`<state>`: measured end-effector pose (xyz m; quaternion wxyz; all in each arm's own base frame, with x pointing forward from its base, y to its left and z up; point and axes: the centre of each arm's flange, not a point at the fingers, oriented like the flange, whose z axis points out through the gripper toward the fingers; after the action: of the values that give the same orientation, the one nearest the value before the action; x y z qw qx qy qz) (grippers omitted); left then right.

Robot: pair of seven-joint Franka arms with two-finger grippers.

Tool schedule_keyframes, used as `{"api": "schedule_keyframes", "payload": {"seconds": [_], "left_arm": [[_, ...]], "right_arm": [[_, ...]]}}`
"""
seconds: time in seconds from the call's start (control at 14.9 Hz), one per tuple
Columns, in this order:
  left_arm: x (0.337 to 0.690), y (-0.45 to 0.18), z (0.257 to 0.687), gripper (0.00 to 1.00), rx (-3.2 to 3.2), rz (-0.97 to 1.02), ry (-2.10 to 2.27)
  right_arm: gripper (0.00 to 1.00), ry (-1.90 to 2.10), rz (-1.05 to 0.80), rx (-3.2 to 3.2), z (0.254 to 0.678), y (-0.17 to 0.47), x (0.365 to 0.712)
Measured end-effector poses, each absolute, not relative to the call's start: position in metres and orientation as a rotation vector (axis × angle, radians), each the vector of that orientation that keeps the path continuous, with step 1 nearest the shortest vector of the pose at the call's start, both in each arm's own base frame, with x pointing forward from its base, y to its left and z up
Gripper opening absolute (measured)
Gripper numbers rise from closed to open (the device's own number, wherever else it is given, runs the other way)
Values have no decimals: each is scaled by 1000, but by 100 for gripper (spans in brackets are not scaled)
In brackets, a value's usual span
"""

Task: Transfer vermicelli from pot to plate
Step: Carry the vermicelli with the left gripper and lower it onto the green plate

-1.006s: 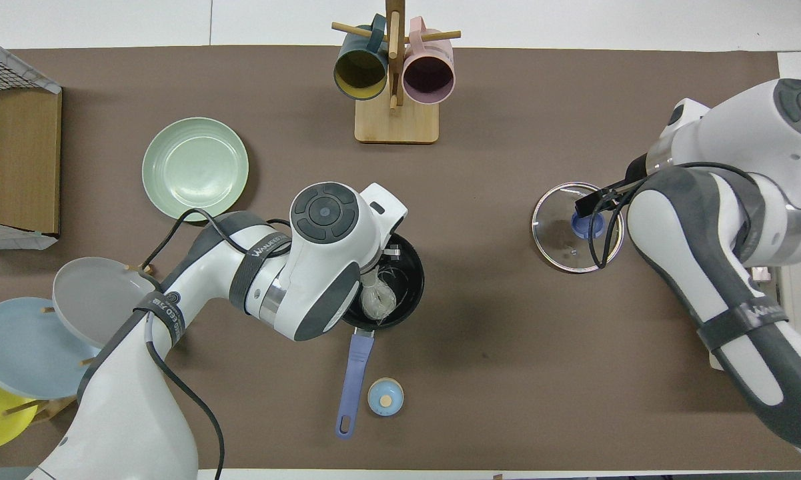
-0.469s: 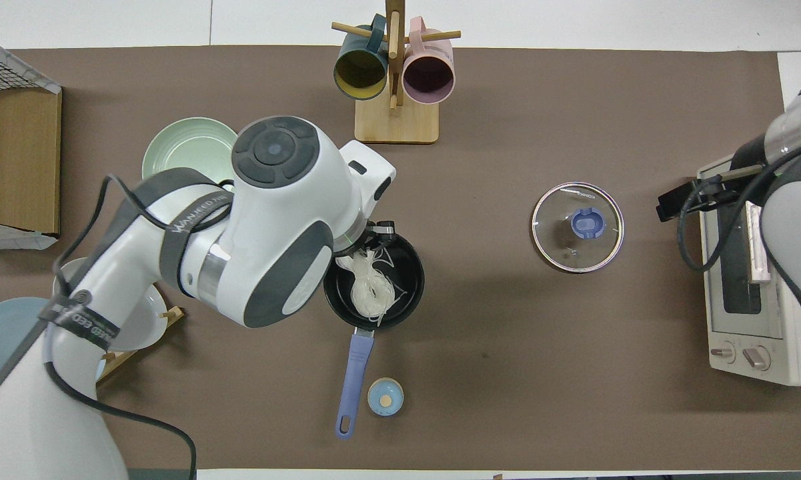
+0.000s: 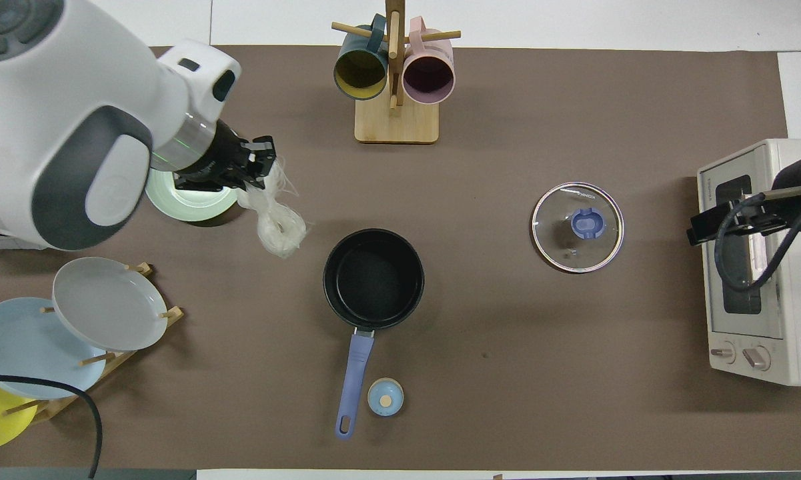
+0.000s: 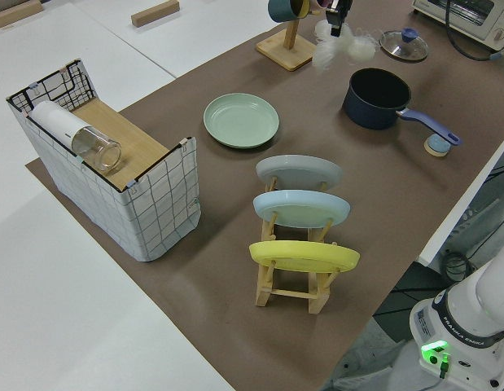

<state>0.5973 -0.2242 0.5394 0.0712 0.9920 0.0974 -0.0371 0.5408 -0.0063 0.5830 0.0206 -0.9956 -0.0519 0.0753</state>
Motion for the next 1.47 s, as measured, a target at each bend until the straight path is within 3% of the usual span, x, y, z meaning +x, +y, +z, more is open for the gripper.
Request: {"api": "schedule_keyframes", "payload": {"seconds": [0.2, 0.54, 0.94, 1.47], "left_arm": [[627, -155, 530, 12, 2977, -86, 267], [670, -89, 476, 12, 2974, -11, 174], [693, -77, 395, 12, 3017, -26, 14], [686, -75, 354, 12, 3029, -18, -125]], "right_arm": [[100, -151, 230, -3106, 583, -12, 542], [100, -116, 219, -3119, 584, -22, 545], [100, -45, 185, -3125, 595, -36, 543], [100, -15, 151, -3128, 606, -35, 539]]}}
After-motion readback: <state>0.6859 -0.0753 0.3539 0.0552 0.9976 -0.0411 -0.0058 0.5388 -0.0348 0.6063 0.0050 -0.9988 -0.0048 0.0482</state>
